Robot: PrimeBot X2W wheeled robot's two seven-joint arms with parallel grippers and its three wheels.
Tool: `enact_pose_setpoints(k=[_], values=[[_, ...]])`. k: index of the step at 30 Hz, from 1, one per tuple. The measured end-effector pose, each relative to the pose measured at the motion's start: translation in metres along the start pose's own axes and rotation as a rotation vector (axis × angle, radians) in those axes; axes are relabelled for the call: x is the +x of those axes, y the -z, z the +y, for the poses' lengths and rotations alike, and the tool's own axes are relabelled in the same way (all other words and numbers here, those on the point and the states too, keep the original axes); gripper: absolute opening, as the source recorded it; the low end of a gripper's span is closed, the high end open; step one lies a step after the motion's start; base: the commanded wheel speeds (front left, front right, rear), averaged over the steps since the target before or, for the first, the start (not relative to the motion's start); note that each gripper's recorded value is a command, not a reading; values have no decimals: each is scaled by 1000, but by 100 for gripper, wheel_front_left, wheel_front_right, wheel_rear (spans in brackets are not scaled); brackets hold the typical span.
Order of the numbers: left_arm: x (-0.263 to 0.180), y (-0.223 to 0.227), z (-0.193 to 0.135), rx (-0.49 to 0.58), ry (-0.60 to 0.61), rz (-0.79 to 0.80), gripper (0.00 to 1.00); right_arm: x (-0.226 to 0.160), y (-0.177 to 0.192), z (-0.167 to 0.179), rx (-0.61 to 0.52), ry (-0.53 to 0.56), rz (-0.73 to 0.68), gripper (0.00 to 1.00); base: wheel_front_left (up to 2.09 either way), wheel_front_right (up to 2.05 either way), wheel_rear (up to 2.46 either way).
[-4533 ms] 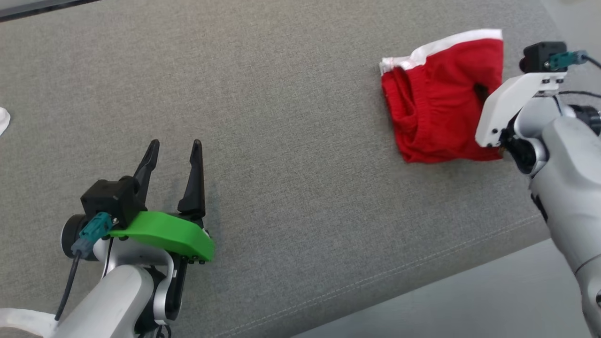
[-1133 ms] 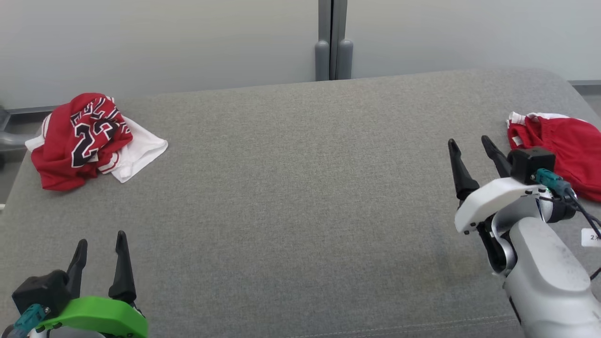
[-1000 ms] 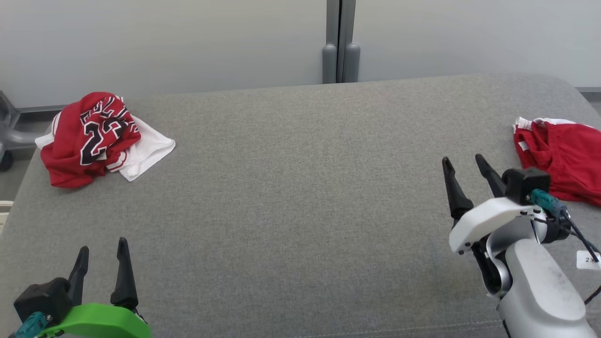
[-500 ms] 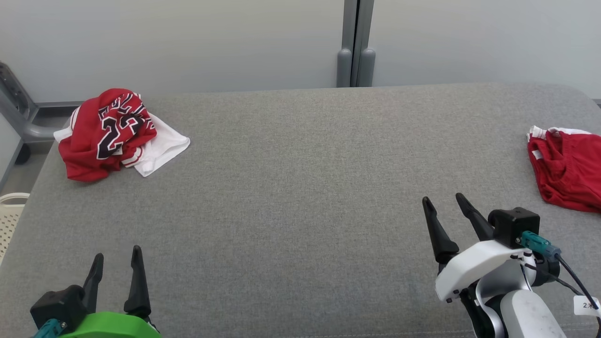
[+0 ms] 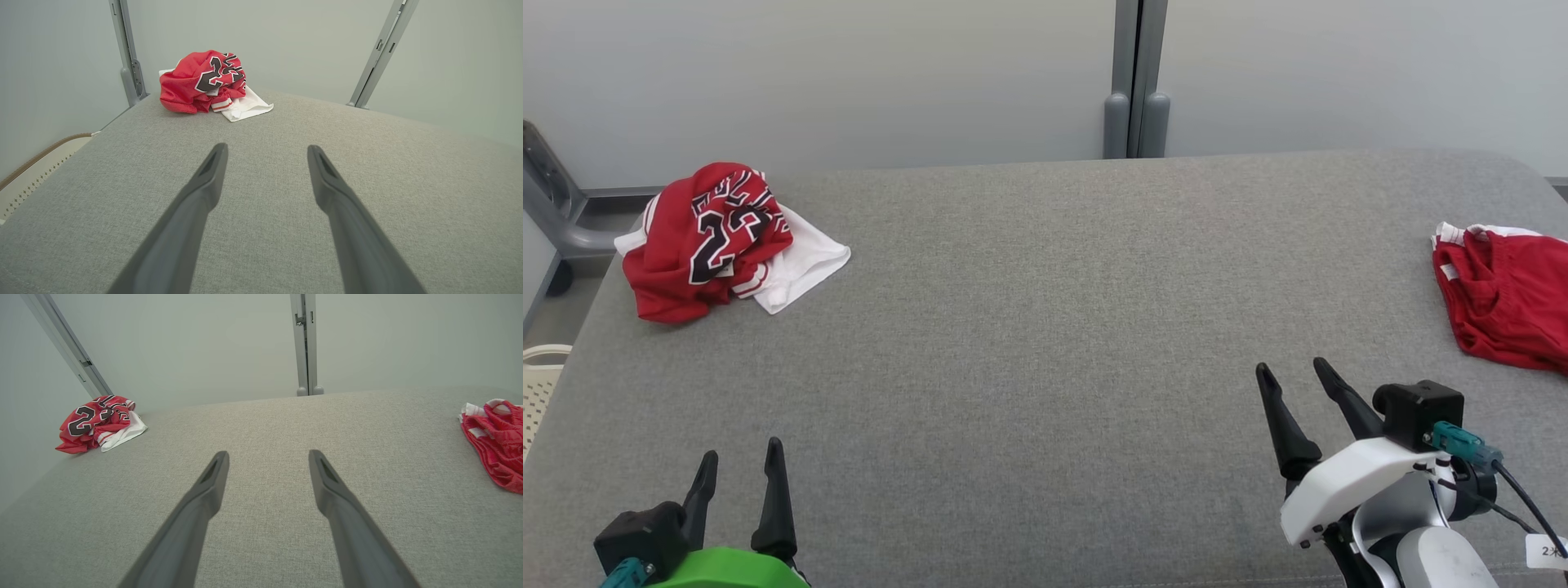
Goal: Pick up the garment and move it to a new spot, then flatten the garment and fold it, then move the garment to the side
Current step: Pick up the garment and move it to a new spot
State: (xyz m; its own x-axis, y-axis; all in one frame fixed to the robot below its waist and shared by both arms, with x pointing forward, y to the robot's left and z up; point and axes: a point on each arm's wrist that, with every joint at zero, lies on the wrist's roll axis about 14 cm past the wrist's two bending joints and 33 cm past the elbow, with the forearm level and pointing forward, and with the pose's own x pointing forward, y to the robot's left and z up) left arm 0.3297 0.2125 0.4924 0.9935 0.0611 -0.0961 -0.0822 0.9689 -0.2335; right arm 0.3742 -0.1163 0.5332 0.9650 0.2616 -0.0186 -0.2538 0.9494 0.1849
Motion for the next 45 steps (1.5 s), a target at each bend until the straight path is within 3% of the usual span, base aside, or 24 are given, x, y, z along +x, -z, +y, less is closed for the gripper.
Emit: enact_pose_setpoints(k=[29,45], values=[[-16,-17,25,-3,-70,-59,100,21,-8,16,-40,-55,-63,100,0,0,0],[-75,-43,91,-6,-310,-157,100,62,-1,82,-34,-246,-67,100,0,0,0]])
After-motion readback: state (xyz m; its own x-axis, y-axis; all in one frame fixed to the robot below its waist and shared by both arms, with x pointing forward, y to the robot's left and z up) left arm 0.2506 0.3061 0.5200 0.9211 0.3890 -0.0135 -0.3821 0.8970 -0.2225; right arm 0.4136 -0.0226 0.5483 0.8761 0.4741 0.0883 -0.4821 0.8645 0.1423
